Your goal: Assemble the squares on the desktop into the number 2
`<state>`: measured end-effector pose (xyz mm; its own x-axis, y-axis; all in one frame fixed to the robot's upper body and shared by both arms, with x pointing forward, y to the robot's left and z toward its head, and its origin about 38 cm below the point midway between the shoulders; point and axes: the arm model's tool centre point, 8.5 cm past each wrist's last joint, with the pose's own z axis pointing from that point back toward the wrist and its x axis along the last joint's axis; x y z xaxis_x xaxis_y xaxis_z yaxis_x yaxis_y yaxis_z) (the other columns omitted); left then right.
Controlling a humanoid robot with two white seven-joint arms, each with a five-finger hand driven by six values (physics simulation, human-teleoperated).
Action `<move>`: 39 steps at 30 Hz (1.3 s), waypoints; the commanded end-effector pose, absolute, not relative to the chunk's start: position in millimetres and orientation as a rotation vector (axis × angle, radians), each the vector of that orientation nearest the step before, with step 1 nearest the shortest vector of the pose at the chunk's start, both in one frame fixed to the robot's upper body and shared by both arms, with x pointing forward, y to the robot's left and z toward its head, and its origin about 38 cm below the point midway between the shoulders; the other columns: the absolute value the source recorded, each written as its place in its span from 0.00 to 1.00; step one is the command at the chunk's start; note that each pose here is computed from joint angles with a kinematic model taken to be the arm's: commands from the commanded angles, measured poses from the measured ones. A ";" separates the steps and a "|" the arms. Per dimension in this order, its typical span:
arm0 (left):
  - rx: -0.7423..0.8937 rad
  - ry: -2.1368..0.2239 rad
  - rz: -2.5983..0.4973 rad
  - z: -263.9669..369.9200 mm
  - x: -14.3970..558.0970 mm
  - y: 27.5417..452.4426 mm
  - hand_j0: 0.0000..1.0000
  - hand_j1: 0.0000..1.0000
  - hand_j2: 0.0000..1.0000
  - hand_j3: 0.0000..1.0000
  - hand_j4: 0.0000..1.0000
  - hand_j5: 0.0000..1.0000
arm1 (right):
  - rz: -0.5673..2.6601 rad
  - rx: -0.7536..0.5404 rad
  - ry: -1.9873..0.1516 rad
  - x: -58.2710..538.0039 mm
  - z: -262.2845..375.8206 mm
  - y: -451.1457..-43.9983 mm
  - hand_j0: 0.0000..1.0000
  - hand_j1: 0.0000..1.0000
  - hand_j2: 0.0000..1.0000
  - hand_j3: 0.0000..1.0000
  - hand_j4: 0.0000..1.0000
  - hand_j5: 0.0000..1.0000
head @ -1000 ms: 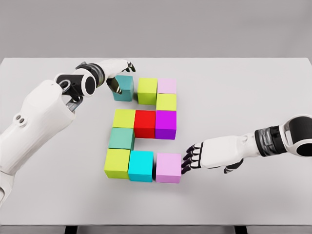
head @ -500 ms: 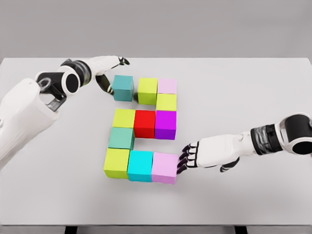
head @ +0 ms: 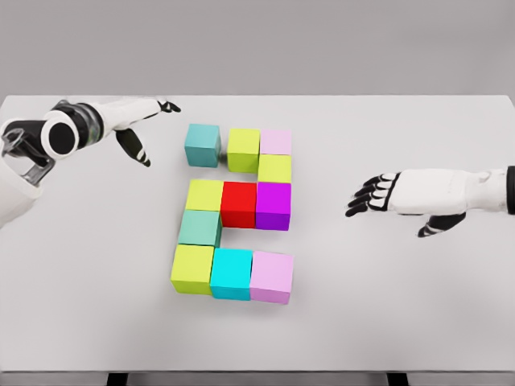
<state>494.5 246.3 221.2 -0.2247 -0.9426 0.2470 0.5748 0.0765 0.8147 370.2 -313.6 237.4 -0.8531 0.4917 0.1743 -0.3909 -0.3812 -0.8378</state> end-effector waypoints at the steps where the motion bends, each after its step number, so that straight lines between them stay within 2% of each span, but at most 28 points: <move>1: 0.426 -1.044 -1.515 218.3 494.2 252.7 1.00 1.00 1.00 1.00 1.00 1.00 | 2.030 -0.182 -1.446 383.5 277.5 -347.6 1.00 1.00 1.00 1.00 1.00 1.00; 3: 0.376 -1.040 -1.487 212.8 494.7 256.0 1.00 1.00 1.00 1.00 1.00 1.00 | 1.877 -0.069 -1.492 377.7 260.1 -358.4 1.00 1.00 1.00 1.00 1.00 1.00; 5: 0.363 -1.035 -1.472 211.5 495.8 259.2 1.00 1.00 1.00 1.00 1.00 1.00 | 1.841 -0.051 -1.541 371.8 258.7 -355.5 1.00 1.00 1.00 1.00 1.00 1.00; 7: 0.341 -1.023 -1.448 206.6 497.4 263.7 1.00 1.00 1.00 1.00 1.00 1.00 | 1.740 0.023 -1.619 353.8 235.9 -347.5 1.00 1.00 1.00 1.00 1.00 1.00; 11: 0.333 -1.008 -1.431 202.5 499.0 268.8 1.00 1.00 1.00 1.00 1.00 1.00 | 1.319 -0.039 -1.819 327.1 200.5 -374.5 1.00 1.00 1.00 1.00 1.00 1.00; 16: 0.325 -0.985 -1.404 196.4 501.9 276.7 1.00 1.00 1.00 1.00 1.00 1.00 | 1.447 -0.077 -1.733 321.1 219.5 -388.9 1.00 1.00 1.00 1.00 1.00 1.00; 24: 0.309 -0.941 -1.419 178.6 502.8 269.7 1.00 1.00 1.00 1.00 1.00 1.00 | 1.697 0.065 -1.620 337.8 204.1 -338.5 1.00 1.00 1.00 1.00 1.00 1.00; 39: 0.290 -0.949 -1.437 174.7 502.4 255.9 1.00 1.00 1.00 1.00 1.00 1.00 | 1.698 0.056 -1.594 344.5 199.5 -342.1 1.00 1.00 1.00 1.00 1.00 1.00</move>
<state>502.3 257.1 174.7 -0.1392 -0.9171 0.3735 0.7046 0.1734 0.6881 344.6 -341.6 198.5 -0.6897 0.5019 0.5220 -0.5541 0.0984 -0.8266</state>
